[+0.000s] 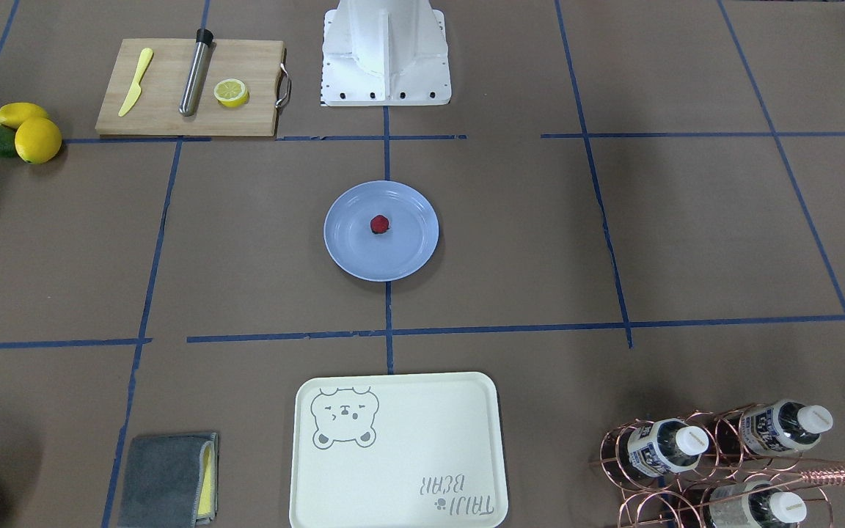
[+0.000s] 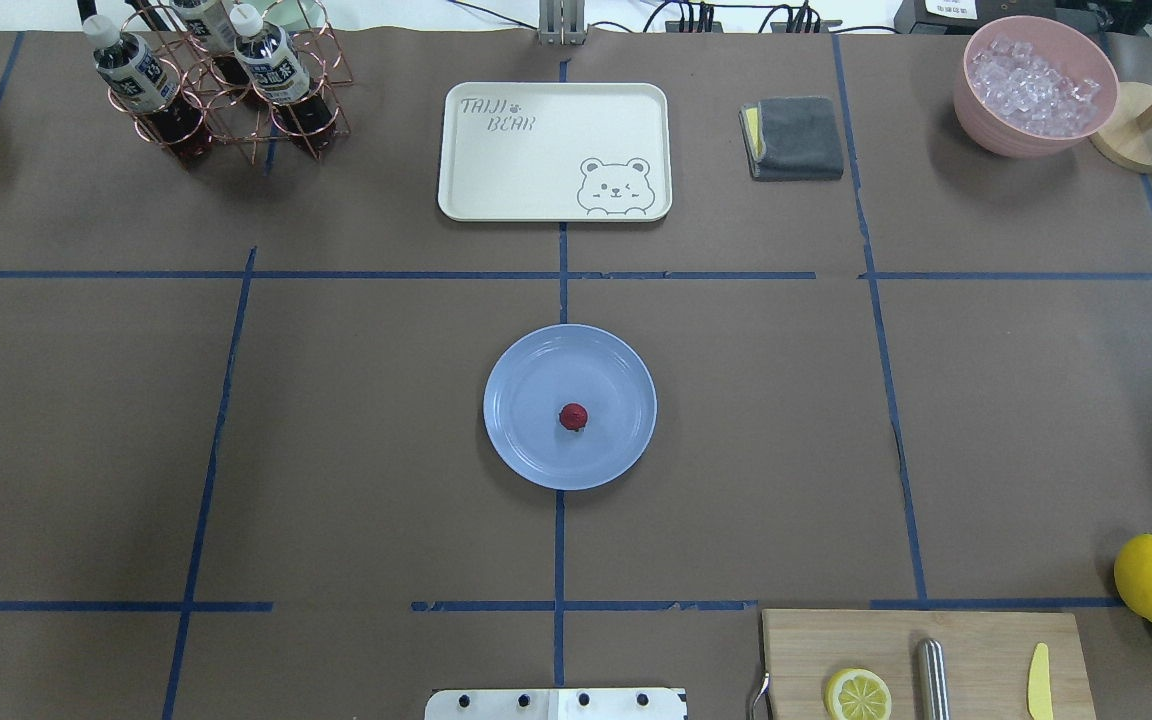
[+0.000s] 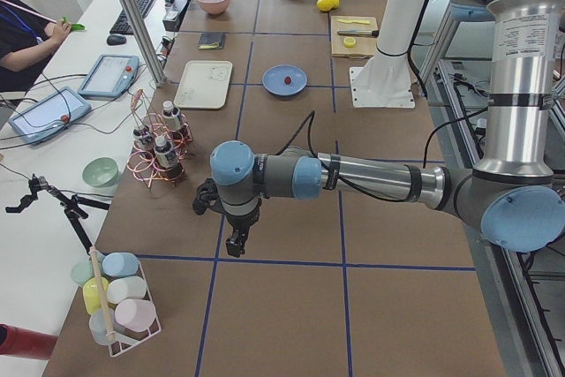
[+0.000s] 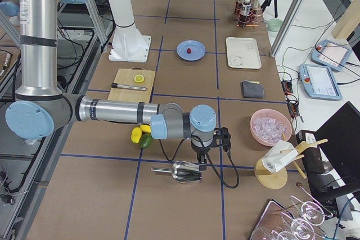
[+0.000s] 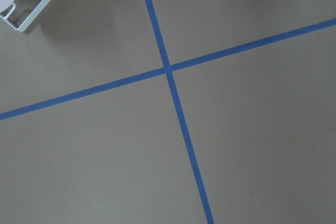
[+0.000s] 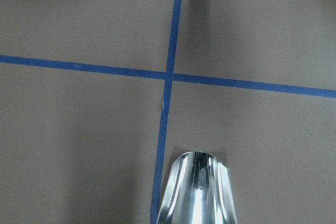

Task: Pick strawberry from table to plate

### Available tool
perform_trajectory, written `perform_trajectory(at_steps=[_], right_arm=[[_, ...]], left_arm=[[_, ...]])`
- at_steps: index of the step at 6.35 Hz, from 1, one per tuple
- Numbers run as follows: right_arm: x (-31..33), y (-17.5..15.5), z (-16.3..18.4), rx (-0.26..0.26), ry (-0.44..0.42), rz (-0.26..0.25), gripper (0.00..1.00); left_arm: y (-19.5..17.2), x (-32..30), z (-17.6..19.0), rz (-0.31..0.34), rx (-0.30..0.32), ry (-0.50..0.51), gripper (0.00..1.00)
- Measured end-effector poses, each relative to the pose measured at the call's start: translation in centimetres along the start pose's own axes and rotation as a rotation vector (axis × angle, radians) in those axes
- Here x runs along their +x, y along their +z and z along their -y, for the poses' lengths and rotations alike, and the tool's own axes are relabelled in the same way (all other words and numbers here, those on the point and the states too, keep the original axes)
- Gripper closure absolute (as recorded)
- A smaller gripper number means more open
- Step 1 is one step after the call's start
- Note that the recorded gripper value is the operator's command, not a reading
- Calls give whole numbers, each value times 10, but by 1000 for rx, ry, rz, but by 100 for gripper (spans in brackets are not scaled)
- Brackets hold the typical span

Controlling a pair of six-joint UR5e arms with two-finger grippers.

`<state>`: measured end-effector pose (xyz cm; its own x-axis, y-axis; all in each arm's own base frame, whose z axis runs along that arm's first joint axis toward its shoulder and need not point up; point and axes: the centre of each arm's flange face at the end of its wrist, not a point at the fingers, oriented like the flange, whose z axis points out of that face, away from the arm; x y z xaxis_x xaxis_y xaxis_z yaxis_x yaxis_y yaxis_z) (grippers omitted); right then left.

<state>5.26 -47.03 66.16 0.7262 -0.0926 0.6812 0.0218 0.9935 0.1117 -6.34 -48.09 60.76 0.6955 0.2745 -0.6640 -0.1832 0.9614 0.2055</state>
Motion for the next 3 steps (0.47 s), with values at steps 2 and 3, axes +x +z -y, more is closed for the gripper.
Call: perform_trajectory(at_steps=[2,3], right_arm=[[1,1,-1,0,2,-1,0],[1,0,-1,0,1,-1,0]], left_arm=[[0,0,-1,-1,0,-1,0],[0,0,-1,-1,0,-1,0]])
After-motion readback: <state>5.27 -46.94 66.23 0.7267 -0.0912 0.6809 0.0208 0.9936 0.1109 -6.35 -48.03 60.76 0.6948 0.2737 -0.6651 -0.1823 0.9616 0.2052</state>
